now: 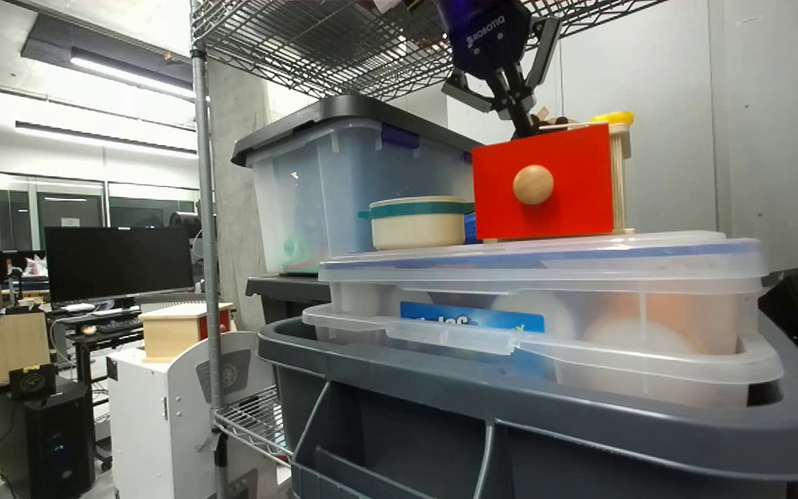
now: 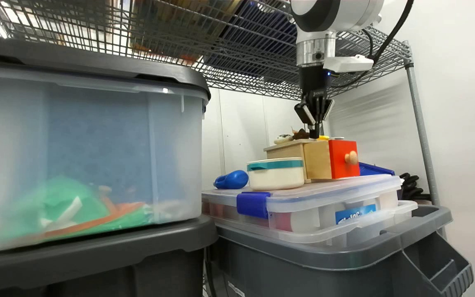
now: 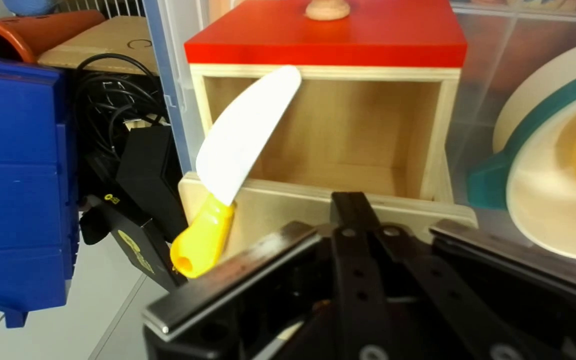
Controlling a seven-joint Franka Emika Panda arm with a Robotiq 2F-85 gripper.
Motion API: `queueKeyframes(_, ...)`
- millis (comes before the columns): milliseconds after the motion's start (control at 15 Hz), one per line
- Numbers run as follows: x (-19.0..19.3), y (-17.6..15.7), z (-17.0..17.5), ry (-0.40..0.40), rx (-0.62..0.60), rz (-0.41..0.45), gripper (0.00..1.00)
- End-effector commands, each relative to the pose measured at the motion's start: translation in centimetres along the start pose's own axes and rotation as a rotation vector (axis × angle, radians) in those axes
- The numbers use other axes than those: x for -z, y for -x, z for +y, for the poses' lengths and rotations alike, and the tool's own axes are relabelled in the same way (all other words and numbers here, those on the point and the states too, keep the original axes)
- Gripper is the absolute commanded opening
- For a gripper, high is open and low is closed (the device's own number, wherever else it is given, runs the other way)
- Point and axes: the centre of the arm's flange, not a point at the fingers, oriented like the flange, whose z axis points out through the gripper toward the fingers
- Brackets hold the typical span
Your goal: Put the brown plush, the teddy toy and the white toy in the drawer, and the scissors in the white container
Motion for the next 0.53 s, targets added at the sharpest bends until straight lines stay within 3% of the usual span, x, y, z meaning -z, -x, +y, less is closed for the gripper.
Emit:
queueKeyframes(0, 0.78, -0.64, 0.18, -0.004, 0.018, 0.022, 0.00)
queueKeyframes(200, 1.17, -0.87, 0.21, -0.002, 0.023, 0.027, 0.04)
queueKeyframes(267, 1.25, -0.91, 0.18, -0.002, 0.024, 0.027, 0.27)
queueKeyframes(467, 1.38, -1.03, 0.18, -0.001, 0.025, 0.030, 0.36)
